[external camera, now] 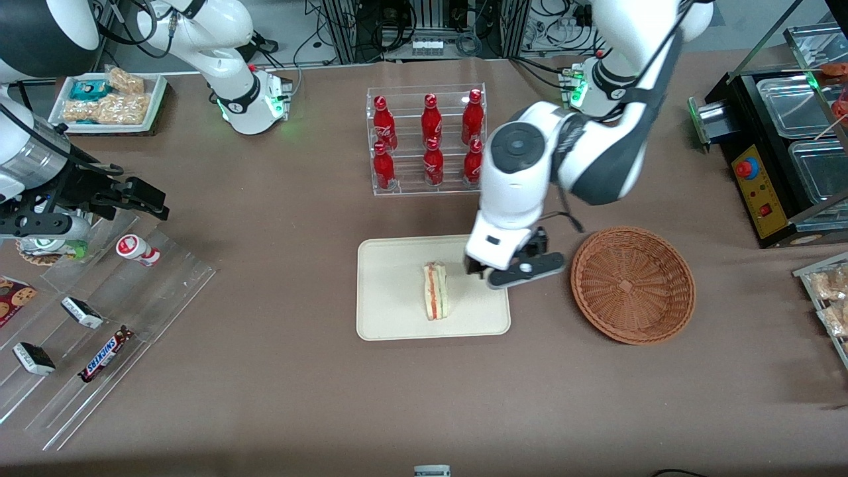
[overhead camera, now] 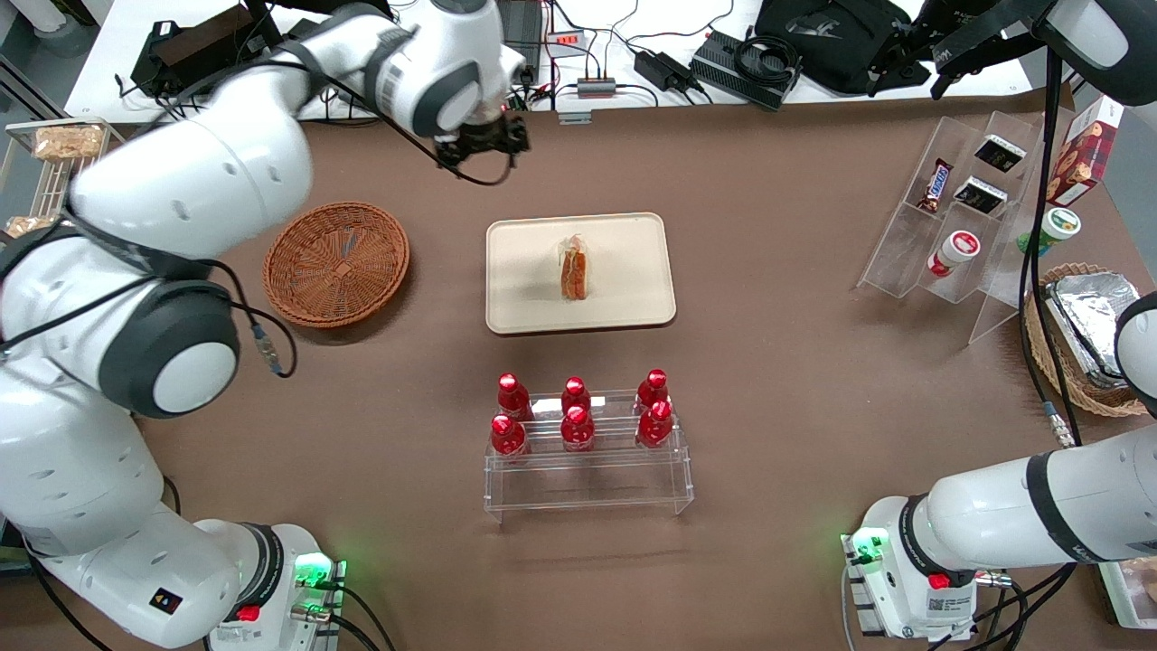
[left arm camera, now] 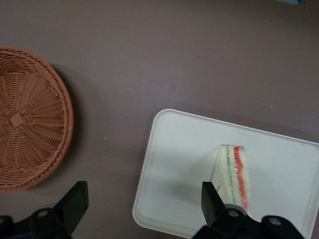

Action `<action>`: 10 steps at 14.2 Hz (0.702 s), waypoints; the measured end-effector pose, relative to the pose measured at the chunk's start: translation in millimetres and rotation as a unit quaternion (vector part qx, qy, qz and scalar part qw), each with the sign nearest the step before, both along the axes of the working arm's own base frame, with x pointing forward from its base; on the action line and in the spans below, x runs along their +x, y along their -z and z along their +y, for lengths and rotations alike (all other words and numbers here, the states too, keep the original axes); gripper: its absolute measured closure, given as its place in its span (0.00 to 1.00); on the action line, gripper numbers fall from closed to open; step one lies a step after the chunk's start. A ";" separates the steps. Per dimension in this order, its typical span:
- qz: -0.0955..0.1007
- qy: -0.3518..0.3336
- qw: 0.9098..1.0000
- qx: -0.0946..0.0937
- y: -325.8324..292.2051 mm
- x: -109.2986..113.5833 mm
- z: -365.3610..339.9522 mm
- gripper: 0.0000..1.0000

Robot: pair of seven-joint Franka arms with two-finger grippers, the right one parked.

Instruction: Place sandwich from basket to tray

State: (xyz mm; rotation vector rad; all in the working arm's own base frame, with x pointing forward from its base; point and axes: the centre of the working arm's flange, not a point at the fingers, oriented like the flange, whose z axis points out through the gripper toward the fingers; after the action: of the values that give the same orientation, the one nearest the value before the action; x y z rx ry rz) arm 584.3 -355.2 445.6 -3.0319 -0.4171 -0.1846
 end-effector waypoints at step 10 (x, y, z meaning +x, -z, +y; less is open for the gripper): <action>0.052 0.034 0.998 0.008 -46.7 -3.4 213.7 0.00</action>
State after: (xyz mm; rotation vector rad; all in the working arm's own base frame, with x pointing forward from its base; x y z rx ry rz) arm 580.9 -141.4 492.3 -3.0250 -0.3043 -0.0331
